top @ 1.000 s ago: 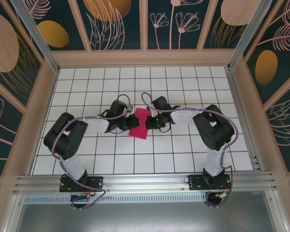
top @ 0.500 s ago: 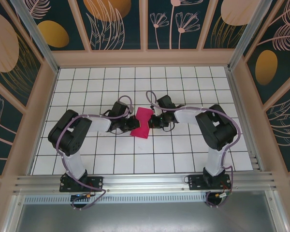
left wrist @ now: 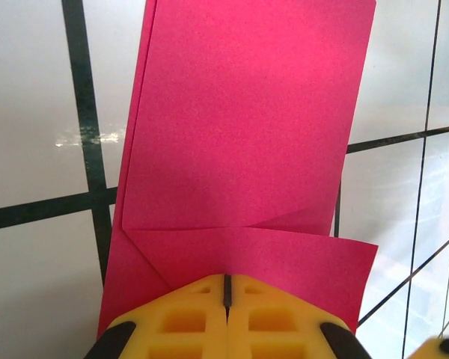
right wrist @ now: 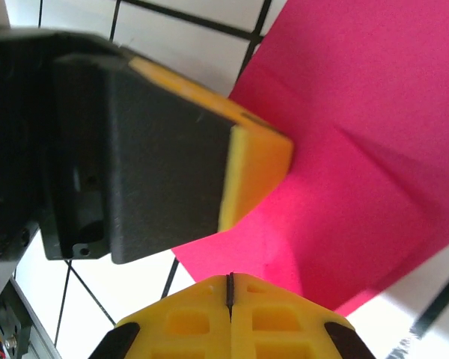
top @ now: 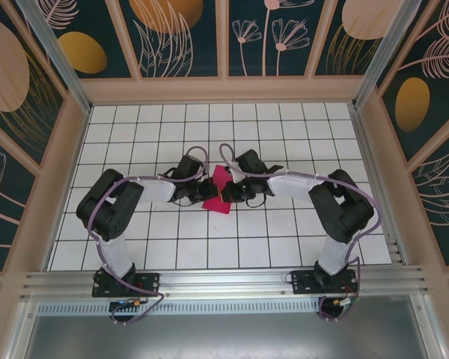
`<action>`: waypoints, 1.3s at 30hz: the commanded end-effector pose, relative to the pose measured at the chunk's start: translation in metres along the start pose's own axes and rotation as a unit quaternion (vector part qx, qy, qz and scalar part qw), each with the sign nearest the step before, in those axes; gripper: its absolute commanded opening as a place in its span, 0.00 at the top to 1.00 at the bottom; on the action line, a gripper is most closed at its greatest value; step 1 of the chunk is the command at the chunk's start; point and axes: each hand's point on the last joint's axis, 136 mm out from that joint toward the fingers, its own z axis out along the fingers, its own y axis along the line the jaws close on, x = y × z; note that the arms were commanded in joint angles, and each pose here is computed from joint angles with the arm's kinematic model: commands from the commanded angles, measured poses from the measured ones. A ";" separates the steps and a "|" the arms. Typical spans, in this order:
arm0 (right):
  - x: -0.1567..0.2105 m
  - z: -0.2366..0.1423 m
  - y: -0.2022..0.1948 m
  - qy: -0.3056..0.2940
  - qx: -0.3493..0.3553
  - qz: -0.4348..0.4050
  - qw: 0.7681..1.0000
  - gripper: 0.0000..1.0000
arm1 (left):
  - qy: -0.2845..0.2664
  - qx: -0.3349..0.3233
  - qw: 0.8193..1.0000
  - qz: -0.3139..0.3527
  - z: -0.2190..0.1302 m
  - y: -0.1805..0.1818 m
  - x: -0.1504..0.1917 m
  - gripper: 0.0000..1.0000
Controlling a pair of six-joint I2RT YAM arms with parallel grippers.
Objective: Fold a paper plane with a square sheet of paper (pick it up from the middle)
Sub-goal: Fold the triangle a second time at the center of the table.
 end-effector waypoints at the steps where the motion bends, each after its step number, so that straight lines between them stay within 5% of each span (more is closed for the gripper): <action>1: 0.017 0.011 -0.007 0.029 0.012 0.019 0.999 0.98 | 0.036 -0.109 0.993 -0.023 0.012 0.059 0.029 0.93; 25: 0.067 0.019 -0.034 0.113 0.062 0.013 0.992 0.98 | 0.031 -0.139 0.989 -0.035 0.011 0.072 0.031 0.94; 33: 0.082 0.007 -0.026 0.110 0.039 0.018 0.993 0.98 | 0.032 -0.142 0.989 -0.035 0.010 0.074 0.031 0.94; 39: 0.057 -0.002 -0.017 0.070 0.040 0.007 0.997 0.98 | 0.032 -0.129 0.991 -0.033 0.011 0.068 0.031 0.94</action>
